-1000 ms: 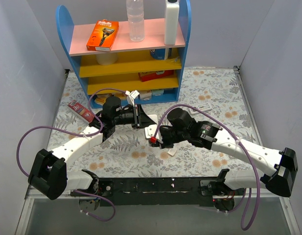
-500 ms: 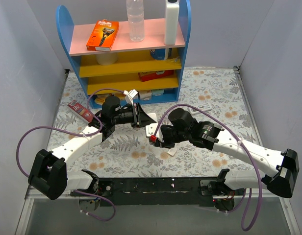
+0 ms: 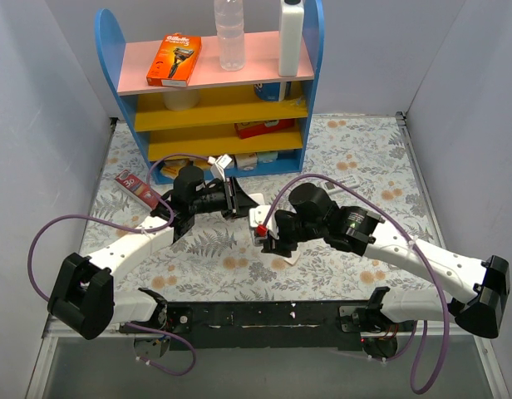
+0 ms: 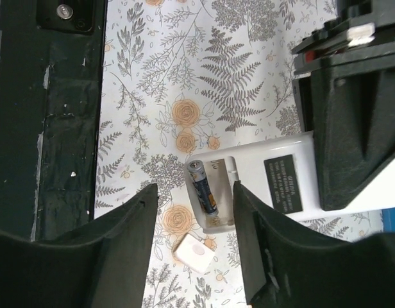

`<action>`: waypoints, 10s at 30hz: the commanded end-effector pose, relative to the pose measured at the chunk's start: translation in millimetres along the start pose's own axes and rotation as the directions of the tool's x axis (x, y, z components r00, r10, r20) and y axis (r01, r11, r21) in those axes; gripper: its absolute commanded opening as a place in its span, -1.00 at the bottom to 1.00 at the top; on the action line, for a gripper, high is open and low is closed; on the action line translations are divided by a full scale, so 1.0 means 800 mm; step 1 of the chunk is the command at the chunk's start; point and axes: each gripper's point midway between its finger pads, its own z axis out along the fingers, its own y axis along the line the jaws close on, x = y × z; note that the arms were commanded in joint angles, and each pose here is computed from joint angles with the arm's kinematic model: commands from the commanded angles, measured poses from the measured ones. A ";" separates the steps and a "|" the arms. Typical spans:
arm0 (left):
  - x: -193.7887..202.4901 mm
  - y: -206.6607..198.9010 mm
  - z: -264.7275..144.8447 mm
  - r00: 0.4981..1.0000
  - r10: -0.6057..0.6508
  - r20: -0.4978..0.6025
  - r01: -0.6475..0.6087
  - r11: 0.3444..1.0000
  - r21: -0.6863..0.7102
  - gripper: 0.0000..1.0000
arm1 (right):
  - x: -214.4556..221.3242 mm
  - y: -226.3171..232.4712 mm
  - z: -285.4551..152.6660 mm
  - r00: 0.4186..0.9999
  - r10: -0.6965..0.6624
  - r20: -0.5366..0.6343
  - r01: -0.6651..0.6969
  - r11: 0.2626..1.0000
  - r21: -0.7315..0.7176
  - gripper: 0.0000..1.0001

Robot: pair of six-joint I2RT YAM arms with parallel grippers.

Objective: Load the batteries into the remote control
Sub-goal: Load the battery into the remote control, then adjust the battery at the center of the board.

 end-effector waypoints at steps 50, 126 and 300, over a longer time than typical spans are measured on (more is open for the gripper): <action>-0.052 0.005 -0.041 0.926 -0.009 0.378 0.043 0.996 -0.082 -1.00 | -0.047 -0.062 0.005 0.736 0.658 0.159 -0.667 0.665 0.337 -0.28; -0.059 0.000 -0.052 0.904 -0.037 0.426 0.081 0.993 -0.085 -1.00 | -0.057 -0.049 -0.005 0.762 0.633 0.136 -0.642 0.713 0.282 -0.30; 0.004 0.038 -0.089 0.872 0.124 0.474 -0.108 0.992 -0.061 -1.00 | 0.394 -0.111 -0.095 -0.166 0.666 0.727 -0.389 -0.722 0.573 -0.19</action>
